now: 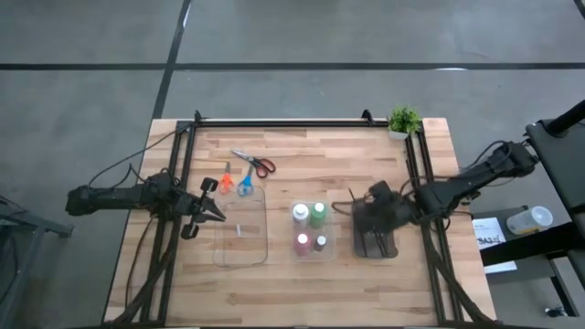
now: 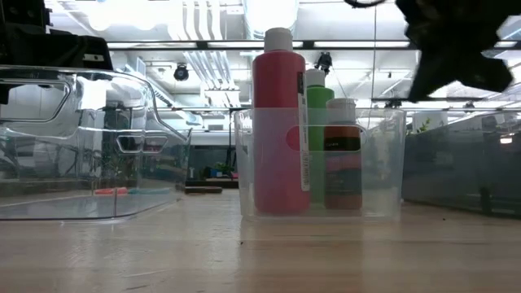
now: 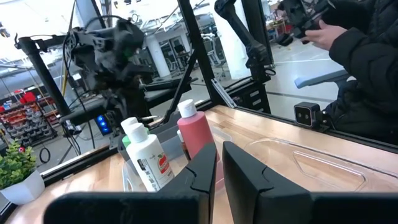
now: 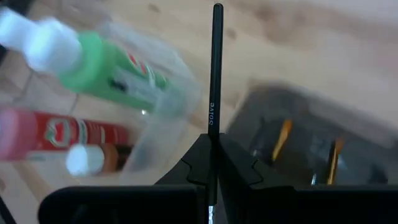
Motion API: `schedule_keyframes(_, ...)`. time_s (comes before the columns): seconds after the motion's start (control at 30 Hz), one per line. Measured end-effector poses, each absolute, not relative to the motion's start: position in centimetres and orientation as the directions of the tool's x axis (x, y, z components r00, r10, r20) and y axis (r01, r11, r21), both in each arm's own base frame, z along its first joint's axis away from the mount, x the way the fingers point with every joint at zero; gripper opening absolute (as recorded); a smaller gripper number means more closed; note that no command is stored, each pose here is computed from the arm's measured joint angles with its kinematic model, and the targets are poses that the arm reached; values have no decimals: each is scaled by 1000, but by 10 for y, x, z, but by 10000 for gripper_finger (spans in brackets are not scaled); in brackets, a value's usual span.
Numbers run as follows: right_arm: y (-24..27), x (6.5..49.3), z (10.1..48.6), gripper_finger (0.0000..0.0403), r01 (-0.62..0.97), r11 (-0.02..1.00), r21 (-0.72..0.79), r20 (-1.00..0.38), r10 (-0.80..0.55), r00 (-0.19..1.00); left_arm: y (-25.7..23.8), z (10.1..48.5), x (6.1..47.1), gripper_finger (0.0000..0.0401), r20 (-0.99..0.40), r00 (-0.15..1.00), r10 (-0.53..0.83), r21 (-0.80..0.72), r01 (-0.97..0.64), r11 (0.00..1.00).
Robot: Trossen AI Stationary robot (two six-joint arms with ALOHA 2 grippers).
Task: Pick & Place Paint Supplies
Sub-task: Put the silver paintbrush into the black bin
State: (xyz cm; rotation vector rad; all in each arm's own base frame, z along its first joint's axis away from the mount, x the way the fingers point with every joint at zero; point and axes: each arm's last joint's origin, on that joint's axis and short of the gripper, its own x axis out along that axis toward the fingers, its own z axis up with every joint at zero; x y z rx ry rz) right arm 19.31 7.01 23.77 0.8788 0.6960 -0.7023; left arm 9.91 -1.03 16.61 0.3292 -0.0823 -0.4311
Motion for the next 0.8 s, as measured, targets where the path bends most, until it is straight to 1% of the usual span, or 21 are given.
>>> schedule_keyframes(0.2,94,183,223,13,802,366,471,-787,-236,570,-10,166,99,35,9,906,-423,330,397,857)
schedule_keyframes(0.33,105,178,217,13,825,319,467,-804,-235,546,-10,166,99,35,9,906,-422,330,396,857)
schedule_keyframes(0.8,118,185,183,13,911,181,370,-855,-317,410,-10,166,99,35,9,906,-423,330,396,857)
